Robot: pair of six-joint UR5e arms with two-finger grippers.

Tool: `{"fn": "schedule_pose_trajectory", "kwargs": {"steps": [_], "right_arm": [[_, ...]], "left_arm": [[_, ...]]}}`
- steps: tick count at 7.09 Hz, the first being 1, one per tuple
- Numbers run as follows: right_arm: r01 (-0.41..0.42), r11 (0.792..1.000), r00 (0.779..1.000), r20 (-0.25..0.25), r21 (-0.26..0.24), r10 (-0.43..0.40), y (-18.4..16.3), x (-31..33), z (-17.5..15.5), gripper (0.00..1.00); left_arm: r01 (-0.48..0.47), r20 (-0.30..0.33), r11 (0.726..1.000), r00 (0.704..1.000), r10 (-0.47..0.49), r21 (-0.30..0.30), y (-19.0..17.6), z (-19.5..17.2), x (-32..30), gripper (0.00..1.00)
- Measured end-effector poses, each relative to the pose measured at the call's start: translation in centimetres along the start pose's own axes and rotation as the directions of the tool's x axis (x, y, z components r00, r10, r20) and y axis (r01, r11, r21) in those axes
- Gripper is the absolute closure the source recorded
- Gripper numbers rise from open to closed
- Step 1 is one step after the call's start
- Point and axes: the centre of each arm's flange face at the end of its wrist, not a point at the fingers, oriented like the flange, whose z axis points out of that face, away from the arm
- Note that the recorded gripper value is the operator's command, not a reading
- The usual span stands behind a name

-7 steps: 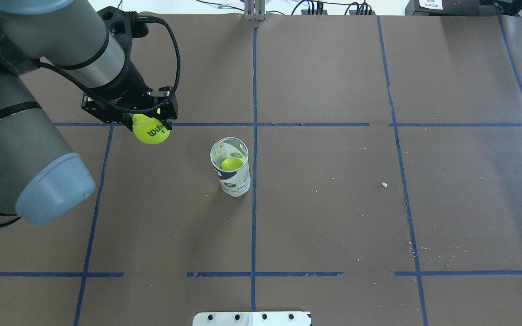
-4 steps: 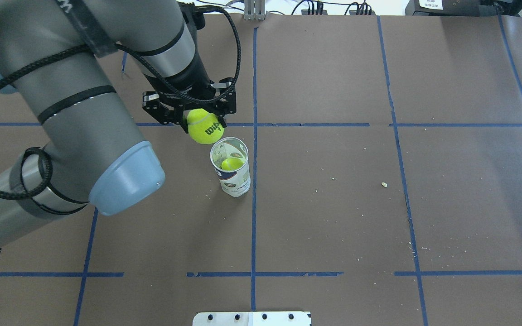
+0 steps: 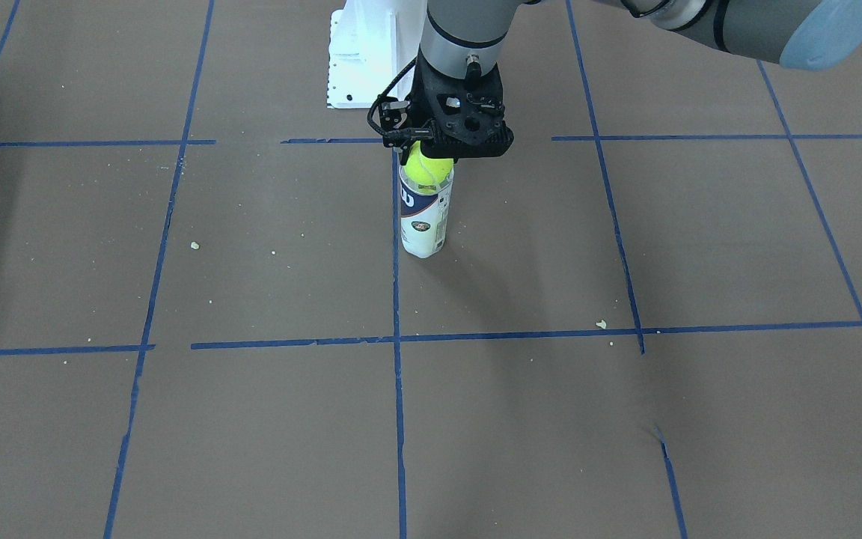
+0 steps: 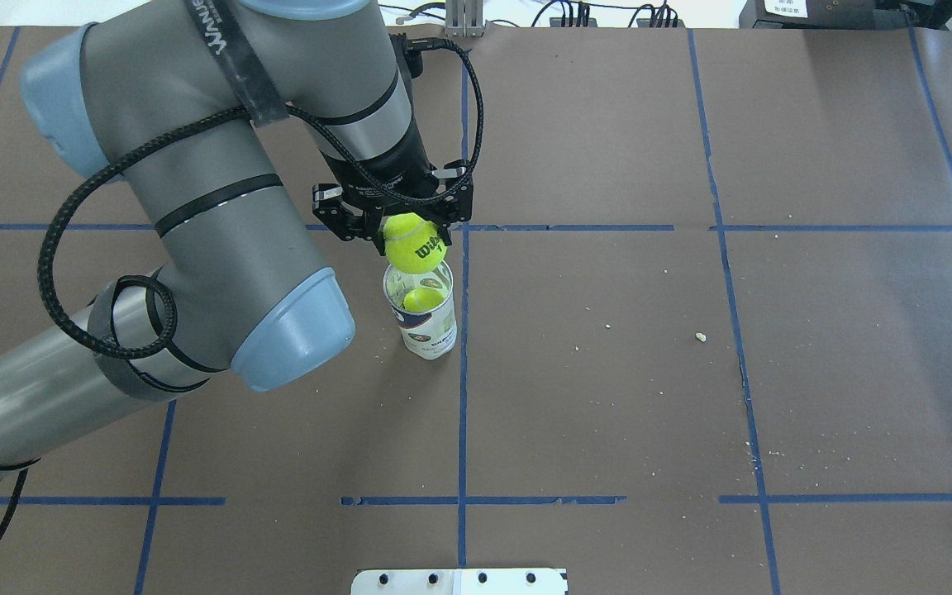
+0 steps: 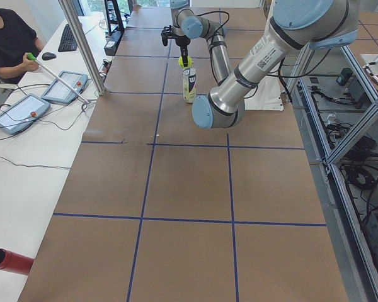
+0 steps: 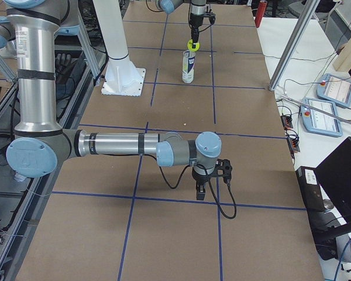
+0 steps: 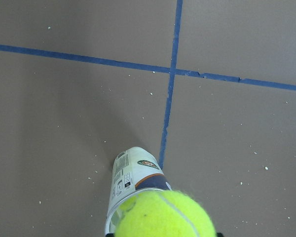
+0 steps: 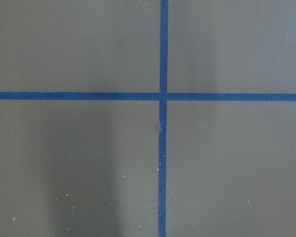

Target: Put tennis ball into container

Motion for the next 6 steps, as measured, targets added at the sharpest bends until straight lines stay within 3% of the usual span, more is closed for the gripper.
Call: {"fn": "schedule_pose_trajectory", "kwargs": {"steps": [1, 2, 3, 6], "right_arm": [[0.000, 1.000, 1.000, 0.000, 0.000, 0.000, 0.00, 0.00, 0.00, 0.00], [0.000, 1.000, 1.000, 0.000, 0.000, 0.000, 0.00, 0.00, 0.00, 0.00], [0.000, 1.000, 1.000, 0.000, 0.000, 0.000, 0.00, 0.00, 0.00, 0.00], [0.000, 1.000, 1.000, 0.000, 0.000, 0.000, 0.00, 0.00, 0.00, 0.00]], "left_arm": [[-0.001, 0.002, 1.000, 1.000, 0.001, -0.006, 0.23, 0.37, -0.16, 1.00], [-0.001, 0.006, 1.000, 1.000, 0.001, -0.011, 0.38, 0.73, -0.42, 0.58], [0.000, 0.009, 1.000, 1.000, 0.000, -0.014, 0.42, 0.99, -0.57, 0.01], [-0.013, -0.003, 1.000, 1.000, 0.013, -0.012, 0.87, 0.48, -0.56, 0.00]]}}
